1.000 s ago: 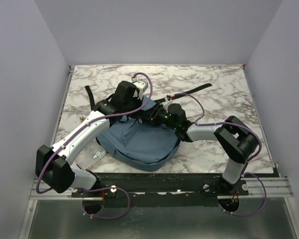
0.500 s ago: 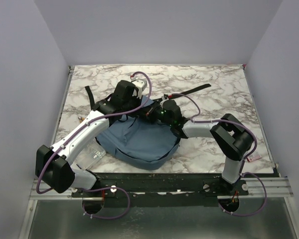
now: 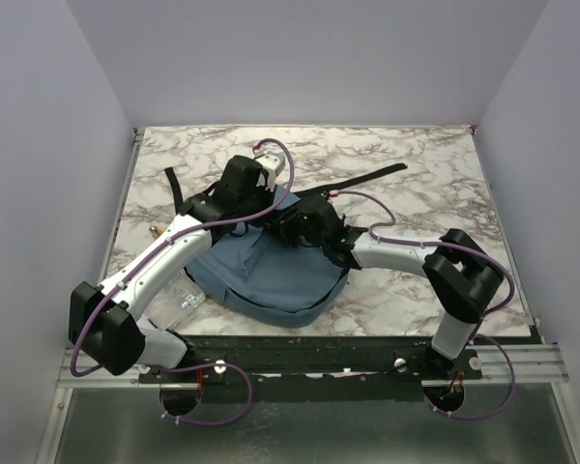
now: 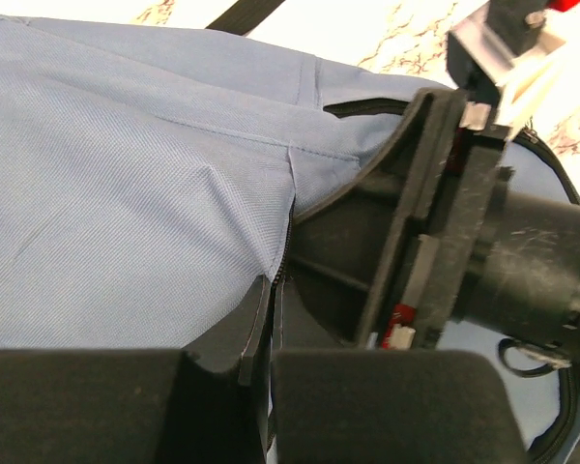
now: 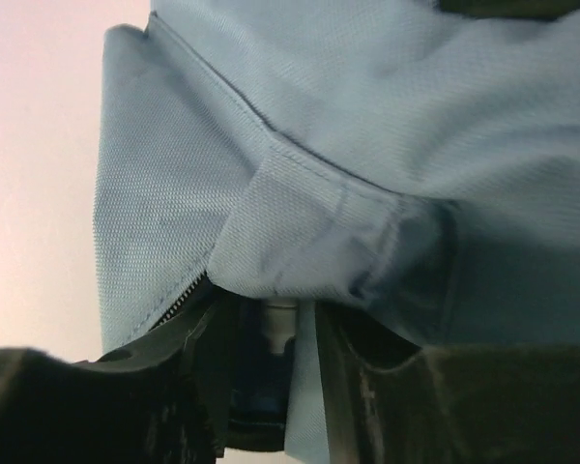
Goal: Pack the student bag
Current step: Place the stationery in the student bag, then pick up the stationery from the corner of the board.
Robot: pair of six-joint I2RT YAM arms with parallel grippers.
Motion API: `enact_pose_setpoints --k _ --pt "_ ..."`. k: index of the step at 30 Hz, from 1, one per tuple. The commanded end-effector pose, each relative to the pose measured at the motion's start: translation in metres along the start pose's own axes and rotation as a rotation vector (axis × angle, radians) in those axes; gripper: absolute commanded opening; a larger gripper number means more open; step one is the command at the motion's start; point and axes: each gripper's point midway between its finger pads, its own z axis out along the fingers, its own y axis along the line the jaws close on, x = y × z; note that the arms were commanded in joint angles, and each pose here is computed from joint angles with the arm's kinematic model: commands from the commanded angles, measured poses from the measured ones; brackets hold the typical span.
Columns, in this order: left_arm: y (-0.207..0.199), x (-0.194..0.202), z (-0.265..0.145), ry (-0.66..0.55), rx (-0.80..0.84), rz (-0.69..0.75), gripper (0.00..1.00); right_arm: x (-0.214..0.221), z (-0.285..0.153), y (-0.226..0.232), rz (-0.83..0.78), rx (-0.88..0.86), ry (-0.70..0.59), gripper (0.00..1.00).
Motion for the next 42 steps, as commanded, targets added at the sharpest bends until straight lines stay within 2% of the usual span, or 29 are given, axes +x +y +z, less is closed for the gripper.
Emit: enact_pose_setpoints --k 1,5,8,13,17,19,20,24,26,28,31,34,38,42 --pt "-0.021 -0.014 -0.014 -0.052 0.091 0.002 0.0 -0.02 -0.023 -0.015 -0.042 0.041 -0.104 0.43" --pt "-0.017 -0.014 -0.011 -0.047 0.07 0.005 0.0 -0.026 -0.035 -0.012 -0.091 0.033 -0.127 0.53" --pt "-0.024 -0.017 -0.015 -0.058 0.105 -0.004 0.0 -0.022 -0.037 -0.007 -0.095 0.002 -0.106 0.52" --pt "-0.019 -0.012 -0.011 -0.04 0.08 0.002 0.0 -0.031 -0.056 0.006 -0.308 -0.014 -0.143 0.52" --pt "-0.024 -0.011 -0.013 -0.043 0.103 -0.004 0.0 -0.061 -0.087 -0.004 -0.506 0.076 -0.263 0.53" --pt "-0.023 -0.011 -0.012 -0.039 0.102 -0.002 0.0 -0.079 -0.109 -0.005 -0.59 0.093 -0.343 0.59" --pt "-0.031 -0.011 -0.01 -0.028 0.142 -0.017 0.0 -0.127 -0.152 -0.014 -0.741 0.242 -0.531 0.7" --pt "-0.027 -0.008 -0.006 -0.019 0.12 -0.015 0.0 -0.178 -0.185 -0.036 -0.789 0.466 -0.67 0.72" --pt "-0.033 -0.008 -0.006 -0.007 0.15 -0.021 0.0 -0.201 -0.205 -0.051 -0.776 0.563 -0.749 0.74" --pt "-0.037 -0.007 -0.007 -0.009 0.169 -0.025 0.0 -0.228 -0.22 -0.072 -0.71 0.628 -0.775 0.78" --pt "-0.029 -0.004 -0.001 -0.003 0.126 -0.015 0.0 -0.275 -0.247 -0.119 -0.509 0.699 -0.771 0.8" --pt "-0.037 -0.004 0.001 0.014 0.162 -0.025 0.0 -0.306 -0.285 -0.156 -0.371 0.767 -0.856 0.83" --pt "-0.033 0.0 0.006 0.026 0.142 -0.019 0.0 -0.331 -0.34 -0.205 -0.171 0.865 -0.97 0.86" --pt "-0.041 -0.002 0.004 0.029 0.18 -0.031 0.0 -0.341 -0.384 -0.248 0.028 0.86 -1.067 0.95"
